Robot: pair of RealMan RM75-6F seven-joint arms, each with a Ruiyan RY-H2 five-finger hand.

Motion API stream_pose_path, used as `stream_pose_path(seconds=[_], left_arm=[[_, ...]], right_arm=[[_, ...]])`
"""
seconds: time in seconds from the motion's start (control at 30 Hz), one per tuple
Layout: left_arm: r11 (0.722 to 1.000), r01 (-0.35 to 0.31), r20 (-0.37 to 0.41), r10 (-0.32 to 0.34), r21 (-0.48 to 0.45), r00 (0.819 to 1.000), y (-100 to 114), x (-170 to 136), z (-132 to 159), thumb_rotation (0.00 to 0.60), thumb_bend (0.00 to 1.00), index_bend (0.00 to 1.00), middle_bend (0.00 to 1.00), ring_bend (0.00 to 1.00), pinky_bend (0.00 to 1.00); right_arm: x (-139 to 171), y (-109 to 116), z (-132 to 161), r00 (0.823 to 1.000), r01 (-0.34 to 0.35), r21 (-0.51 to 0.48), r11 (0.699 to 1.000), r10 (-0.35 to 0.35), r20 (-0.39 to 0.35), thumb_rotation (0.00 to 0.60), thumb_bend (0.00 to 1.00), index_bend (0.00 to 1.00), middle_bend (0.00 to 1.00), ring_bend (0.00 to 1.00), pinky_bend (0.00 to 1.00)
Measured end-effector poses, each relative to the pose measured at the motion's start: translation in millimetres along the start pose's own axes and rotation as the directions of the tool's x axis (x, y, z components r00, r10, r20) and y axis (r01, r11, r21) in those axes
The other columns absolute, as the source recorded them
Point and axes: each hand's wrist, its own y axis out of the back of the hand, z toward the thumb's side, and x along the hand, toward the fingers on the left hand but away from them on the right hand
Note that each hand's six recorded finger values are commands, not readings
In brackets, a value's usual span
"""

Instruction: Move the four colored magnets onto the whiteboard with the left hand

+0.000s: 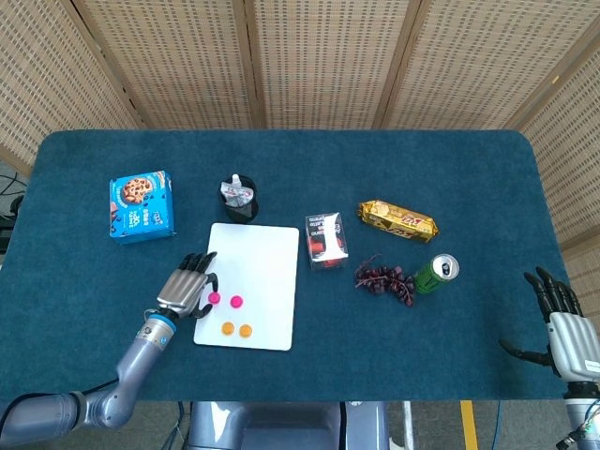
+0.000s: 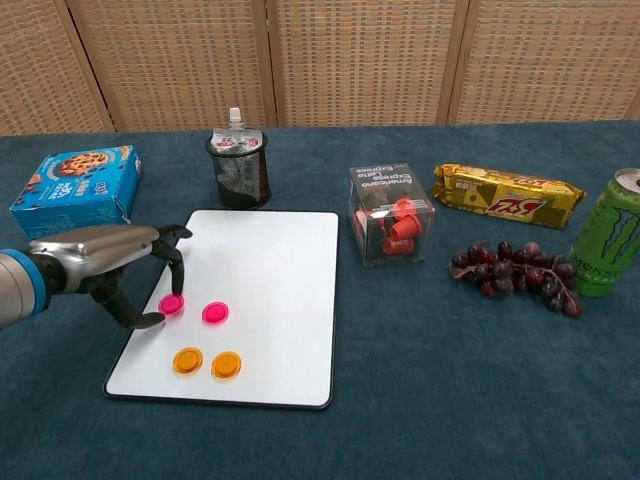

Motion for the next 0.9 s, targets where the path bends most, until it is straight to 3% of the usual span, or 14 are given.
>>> stream_pose_path(seconds=[0.77, 0.9], left_arm=[[1.0, 0.007, -0.016, -0.007, 0.001, 1.0, -5.2, 5.9, 3.4, 0.6, 0.34, 0.62, 0.0, 0.0, 0.0], [1.0, 0.008, -0.013, -0.008, -0.001, 1.0, -5.5, 5.6, 4.1, 0.6, 0.33, 0.57, 0.0, 0.0, 0.0]], right_arm=[[-0.2, 0.0, -0.3, 1.0, -0.002, -0.004, 1.0, 0.002, 0.001, 0.6, 0.05, 0.02, 0.0, 0.0, 0.0], [-0.3, 0.1, -0.3, 1.0, -0.002, -0.003, 1.0, 0.002, 0.001, 0.6, 0.05, 0.02, 0.0, 0.0, 0.0]])
